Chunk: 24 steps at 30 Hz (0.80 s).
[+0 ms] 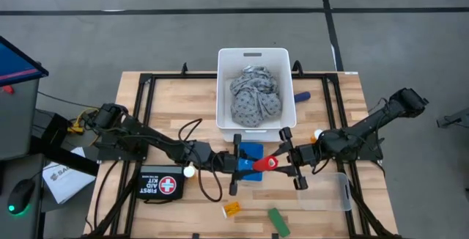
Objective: Pick & place medical supplies in basket/bin
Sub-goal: Put the red bandage into the transparent bin
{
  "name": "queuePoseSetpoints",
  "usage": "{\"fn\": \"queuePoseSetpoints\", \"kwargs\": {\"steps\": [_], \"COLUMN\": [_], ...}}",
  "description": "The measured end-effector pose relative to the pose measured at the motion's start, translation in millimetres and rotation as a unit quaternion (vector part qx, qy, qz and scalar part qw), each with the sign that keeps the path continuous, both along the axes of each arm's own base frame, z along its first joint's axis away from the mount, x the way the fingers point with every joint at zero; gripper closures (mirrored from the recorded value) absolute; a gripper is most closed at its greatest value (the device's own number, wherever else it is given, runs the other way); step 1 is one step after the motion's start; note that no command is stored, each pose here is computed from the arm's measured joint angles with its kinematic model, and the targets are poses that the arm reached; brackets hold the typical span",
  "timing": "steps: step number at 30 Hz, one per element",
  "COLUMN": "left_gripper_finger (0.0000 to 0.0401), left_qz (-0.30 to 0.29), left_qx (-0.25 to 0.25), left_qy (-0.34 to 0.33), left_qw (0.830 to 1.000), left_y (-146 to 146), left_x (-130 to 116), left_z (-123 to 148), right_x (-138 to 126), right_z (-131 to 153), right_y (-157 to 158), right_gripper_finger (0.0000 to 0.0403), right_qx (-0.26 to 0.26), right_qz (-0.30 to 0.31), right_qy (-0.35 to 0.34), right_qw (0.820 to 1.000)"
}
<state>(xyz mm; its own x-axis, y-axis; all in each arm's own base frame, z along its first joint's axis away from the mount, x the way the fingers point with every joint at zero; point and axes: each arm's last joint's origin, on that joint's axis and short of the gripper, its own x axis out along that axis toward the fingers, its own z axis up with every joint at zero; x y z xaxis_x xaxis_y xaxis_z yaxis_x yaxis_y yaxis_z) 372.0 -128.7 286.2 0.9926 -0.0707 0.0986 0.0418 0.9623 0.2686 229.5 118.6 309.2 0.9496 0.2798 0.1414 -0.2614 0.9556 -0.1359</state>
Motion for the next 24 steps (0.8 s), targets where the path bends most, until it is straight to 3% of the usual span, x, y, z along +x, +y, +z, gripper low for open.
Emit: {"fn": "queuePoseSetpoints", "kwargs": {"steps": [7,15,20,24], "left_gripper_finger": [0.0289,0.0224,0.0177,0.0153], "left_qz": [0.0,0.012,0.058,0.026], "left_qx": [0.006,0.066,0.101,0.123], "left_qy": [0.007,0.057,0.112,0.161], "left_qw": [1.0,0.996,0.987,0.979], "left_y": [-1,-5,-7,-18], "left_x": [-1,-15,-37,-64], "left_z": [-1,6,17,25], "right_x": [0,-5,-12,-22], "right_z": [-1,1,3,4], "right_y": [1,9,14,18], "right_gripper_finger": [0.0297,0.0298,0.0298,0.0299], "right_qx": [-0.005,-0.012,-0.013,-0.014], "right_qz": [0.002,0.024,0.032,0.042], "right_qy": [0.001,-0.007,-0.007,0.014], "right_qw": [1.0,1.0,0.999,0.999]}}
